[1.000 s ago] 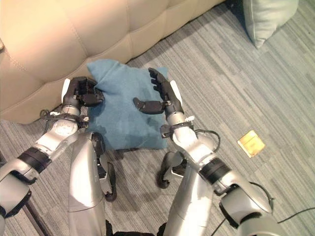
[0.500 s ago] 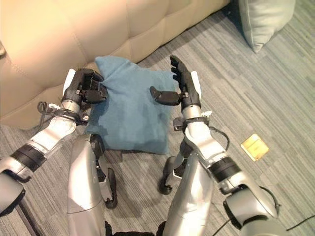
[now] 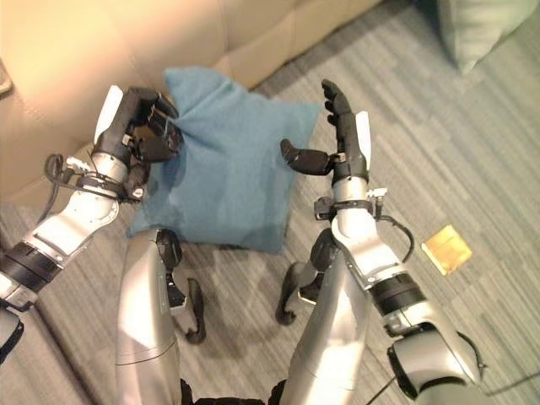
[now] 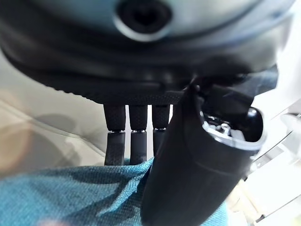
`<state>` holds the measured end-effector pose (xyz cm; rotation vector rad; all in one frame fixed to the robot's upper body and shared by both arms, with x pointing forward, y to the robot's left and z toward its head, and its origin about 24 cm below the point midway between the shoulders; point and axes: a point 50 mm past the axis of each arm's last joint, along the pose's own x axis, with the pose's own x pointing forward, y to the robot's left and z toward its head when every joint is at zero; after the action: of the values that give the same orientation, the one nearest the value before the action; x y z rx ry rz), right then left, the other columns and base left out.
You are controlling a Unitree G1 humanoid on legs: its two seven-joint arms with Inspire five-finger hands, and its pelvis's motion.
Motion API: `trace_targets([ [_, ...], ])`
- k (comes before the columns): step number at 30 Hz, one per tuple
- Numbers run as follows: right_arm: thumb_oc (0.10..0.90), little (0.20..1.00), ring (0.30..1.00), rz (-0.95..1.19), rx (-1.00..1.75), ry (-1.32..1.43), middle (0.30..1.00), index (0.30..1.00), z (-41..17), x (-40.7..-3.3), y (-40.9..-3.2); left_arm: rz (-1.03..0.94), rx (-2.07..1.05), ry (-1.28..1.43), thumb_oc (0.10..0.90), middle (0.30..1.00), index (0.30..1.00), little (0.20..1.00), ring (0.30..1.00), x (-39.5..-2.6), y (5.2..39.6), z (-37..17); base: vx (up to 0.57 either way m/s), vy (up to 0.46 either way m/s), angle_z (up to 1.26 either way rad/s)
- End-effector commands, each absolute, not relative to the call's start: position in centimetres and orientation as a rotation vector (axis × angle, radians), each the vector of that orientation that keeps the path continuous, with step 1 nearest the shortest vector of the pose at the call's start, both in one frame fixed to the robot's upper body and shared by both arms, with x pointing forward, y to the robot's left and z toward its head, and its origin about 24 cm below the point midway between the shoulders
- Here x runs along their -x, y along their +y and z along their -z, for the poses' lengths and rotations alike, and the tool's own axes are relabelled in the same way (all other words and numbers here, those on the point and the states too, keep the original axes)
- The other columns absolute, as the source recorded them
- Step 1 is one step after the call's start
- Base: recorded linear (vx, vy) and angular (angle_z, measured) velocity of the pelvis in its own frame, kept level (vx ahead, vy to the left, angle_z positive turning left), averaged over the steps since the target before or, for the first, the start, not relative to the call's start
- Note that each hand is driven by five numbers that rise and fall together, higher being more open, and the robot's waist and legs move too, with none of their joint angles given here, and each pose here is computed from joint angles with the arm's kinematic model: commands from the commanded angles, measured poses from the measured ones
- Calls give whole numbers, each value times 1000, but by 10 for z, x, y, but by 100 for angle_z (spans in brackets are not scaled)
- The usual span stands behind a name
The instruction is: Pick up all the scattered cushions and arrange them neatly on the sofa.
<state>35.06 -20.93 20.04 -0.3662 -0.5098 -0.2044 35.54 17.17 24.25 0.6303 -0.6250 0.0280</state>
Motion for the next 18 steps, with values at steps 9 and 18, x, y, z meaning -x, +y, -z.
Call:
trace_targets([
  [9,800,900,900,200,358,-797,900,900,-237,-324,-208,-93,-325,-1148,400,300,300,300,300,-293,175,-311,-106,-64,13],
  [18,800,900,900,199,357,-657,900,900,-189,-317,-218,-70,-294,-1070,400,300,300,300,300,-283,184,-270,-5,-108,9],
])
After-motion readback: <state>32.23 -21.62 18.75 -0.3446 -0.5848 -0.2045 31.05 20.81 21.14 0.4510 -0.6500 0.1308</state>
